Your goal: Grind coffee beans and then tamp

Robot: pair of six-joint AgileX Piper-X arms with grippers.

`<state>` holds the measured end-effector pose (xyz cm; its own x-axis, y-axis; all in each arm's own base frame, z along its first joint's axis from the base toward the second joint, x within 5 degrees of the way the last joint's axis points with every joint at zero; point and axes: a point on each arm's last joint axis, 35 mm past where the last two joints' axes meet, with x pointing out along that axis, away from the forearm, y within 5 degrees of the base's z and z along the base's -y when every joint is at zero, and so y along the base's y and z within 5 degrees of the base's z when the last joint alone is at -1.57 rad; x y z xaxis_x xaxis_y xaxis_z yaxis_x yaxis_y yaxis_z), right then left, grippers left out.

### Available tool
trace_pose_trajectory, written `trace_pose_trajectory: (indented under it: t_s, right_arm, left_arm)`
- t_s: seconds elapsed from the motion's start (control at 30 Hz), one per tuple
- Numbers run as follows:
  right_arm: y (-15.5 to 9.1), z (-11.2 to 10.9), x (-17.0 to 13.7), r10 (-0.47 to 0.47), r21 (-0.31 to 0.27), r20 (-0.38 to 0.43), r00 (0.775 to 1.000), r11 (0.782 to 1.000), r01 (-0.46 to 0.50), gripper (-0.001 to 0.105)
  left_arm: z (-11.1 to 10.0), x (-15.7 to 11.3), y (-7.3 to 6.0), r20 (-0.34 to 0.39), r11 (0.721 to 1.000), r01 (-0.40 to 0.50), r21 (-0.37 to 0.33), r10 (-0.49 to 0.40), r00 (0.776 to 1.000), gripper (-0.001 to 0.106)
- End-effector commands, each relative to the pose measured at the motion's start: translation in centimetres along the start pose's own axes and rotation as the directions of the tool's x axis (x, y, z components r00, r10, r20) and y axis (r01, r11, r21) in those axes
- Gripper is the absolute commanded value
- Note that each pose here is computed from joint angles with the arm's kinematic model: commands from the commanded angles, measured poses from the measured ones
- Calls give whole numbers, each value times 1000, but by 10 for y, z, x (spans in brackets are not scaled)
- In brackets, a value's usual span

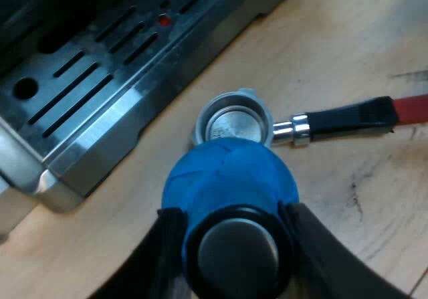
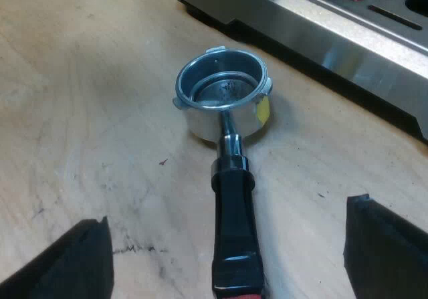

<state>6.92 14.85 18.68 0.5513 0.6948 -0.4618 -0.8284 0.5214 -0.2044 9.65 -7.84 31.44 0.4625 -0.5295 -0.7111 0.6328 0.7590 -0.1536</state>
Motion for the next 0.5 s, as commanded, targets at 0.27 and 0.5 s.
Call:
trace_pose_trajectory:
  t_s: [0.27,0.5]
  right_arm:
    - [0,4,-1,6,-8,27,1000,1000,-6,71]
    - [-1,11,-2,0,8,89,996,1000,0,71]
  left_arm:
    - [34,17,-13,-61,996,60,58,-56,997,0]
    - [43,41,-17,-133,992,104,65,-95,987,0]
